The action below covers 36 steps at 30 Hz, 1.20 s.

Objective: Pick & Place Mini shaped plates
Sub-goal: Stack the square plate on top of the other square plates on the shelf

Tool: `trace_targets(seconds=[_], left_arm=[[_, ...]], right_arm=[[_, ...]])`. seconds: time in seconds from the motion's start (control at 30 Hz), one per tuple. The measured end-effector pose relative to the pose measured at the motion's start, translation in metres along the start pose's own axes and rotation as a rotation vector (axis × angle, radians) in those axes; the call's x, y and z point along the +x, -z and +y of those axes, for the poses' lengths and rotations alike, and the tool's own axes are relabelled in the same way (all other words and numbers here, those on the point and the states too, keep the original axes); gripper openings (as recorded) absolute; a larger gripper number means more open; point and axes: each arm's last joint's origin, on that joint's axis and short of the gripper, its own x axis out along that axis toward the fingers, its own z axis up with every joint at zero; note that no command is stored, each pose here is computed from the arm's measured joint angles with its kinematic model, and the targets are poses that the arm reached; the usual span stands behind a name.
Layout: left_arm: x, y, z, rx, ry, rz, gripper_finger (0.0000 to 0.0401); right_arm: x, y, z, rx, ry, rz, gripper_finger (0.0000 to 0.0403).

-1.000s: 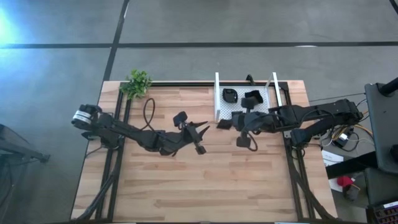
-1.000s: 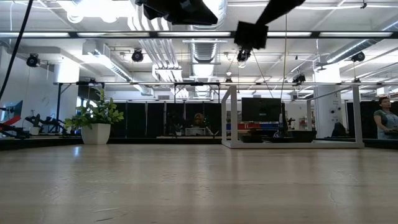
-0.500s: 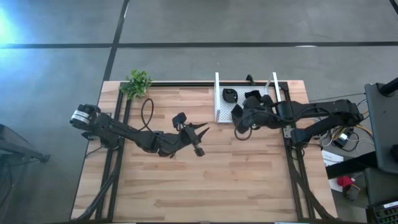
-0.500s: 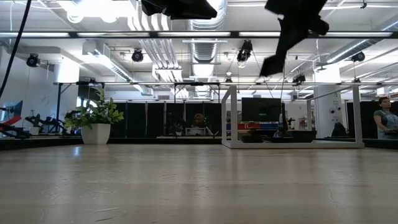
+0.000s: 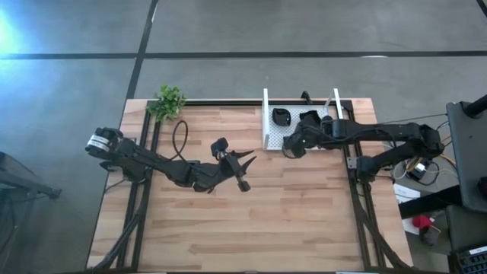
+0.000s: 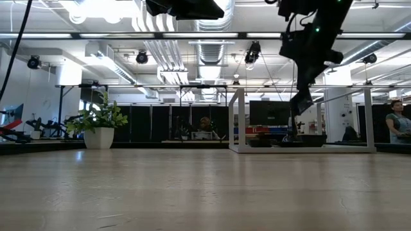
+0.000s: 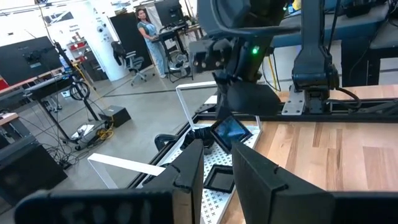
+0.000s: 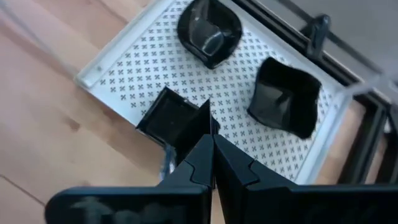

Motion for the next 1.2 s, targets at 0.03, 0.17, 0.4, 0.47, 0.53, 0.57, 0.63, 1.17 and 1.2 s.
trace_targets(seconds=[0.03,0.17,0.4,0.47,0.53,0.57,0.63,1.17,1.2], left_arm=[[0.0,0.0,0.0,0.0,0.0,0.0,0.0081],[0.0,0.0,0.0,-0.001,0.0,0.0,0.0081],[0.0,0.0,0.0,-0.002,0.002,0.0,0.0081],[0.0,0.0,0.0,-0.001,0.001,0.0,0.0081],[0.0,0.0,0.0,-0.001,0.001,0.0,0.0081],[0.0,0.0,0.0,-0.001,0.001,0.0,0.0081],[0.0,0.0,0.0,-0.001,0.001,0.0,0.0081],[0.0,0.0,0.0,0.003,0.002,0.004,0.0081],[0.0,0.0,0.0,0.004,0.002,0.004,0.0081]], right_arm=[[0.002,0.0,0.0,-0.026,-0.003,-0.003,0.0008],[0.009,-0.005,0.0,-0.11,-0.057,-0.013,0.0008],[0.015,-0.015,-0.003,-0.151,-0.16,-0.027,0.0008],[0.016,-0.016,-0.005,-0.147,-0.159,-0.025,0.0008],[0.017,-0.017,-0.005,-0.159,-0.158,-0.024,0.0008],[0.017,-0.017,-0.005,-0.162,-0.158,-0.024,0.0008],[0.016,-0.016,-0.005,-0.162,-0.159,-0.024,0.0008],[0.025,0.009,-0.014,-0.089,-0.089,0.183,0.0008],[0.027,0.011,-0.014,-0.089,-0.085,0.19,0.0008]])
